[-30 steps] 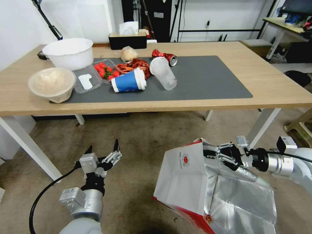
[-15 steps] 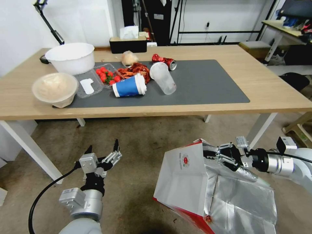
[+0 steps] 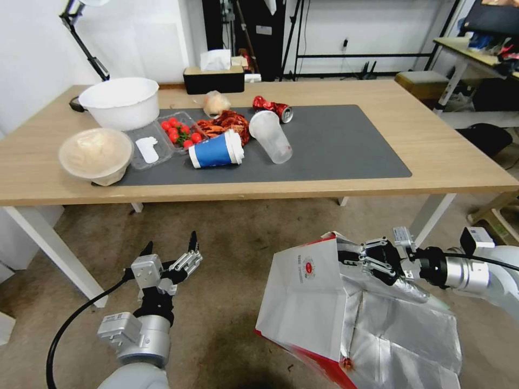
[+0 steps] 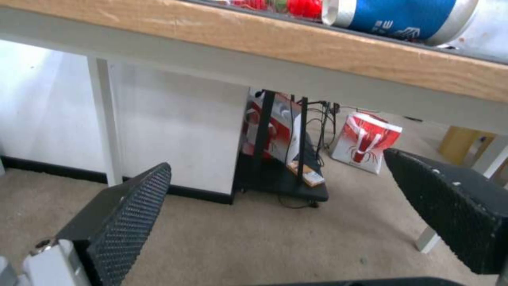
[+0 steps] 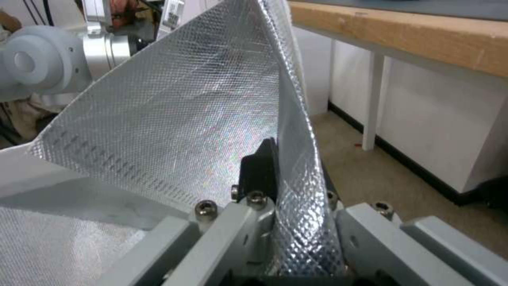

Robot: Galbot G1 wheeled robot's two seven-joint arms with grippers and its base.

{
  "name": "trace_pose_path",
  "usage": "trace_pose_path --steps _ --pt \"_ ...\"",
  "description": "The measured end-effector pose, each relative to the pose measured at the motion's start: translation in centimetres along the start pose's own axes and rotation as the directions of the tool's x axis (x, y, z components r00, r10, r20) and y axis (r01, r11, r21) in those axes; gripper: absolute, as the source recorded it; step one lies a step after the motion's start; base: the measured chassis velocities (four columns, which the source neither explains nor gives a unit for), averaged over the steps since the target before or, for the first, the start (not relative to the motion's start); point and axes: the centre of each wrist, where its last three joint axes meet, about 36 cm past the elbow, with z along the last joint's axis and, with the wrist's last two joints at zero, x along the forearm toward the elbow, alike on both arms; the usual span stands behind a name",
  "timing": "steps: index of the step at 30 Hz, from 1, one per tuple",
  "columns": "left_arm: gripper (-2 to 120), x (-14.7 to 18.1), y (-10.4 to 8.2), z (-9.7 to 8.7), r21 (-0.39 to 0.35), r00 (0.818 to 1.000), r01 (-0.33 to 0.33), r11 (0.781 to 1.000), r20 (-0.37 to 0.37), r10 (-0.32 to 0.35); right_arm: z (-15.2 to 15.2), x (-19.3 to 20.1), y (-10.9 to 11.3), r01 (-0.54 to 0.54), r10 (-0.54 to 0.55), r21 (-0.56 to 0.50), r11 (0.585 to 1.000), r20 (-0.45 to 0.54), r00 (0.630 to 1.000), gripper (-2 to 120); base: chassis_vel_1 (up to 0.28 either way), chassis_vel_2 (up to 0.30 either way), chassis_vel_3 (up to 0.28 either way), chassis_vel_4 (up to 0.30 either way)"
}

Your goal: Pick up the food delivery bag from the floor and place it on the table.

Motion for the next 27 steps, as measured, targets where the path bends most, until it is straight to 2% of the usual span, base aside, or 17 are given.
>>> trace_pose_path --steps 27 --pt "100 -0.22 -0.02 0.20 -0.002 1.000 0.003 1.000 0.000 -0.003 0.02 0.04 -0.17 0.001 -0.001 0.002 1.000 -0.008 1.000 0 0.000 0.000 0.000 0.000"
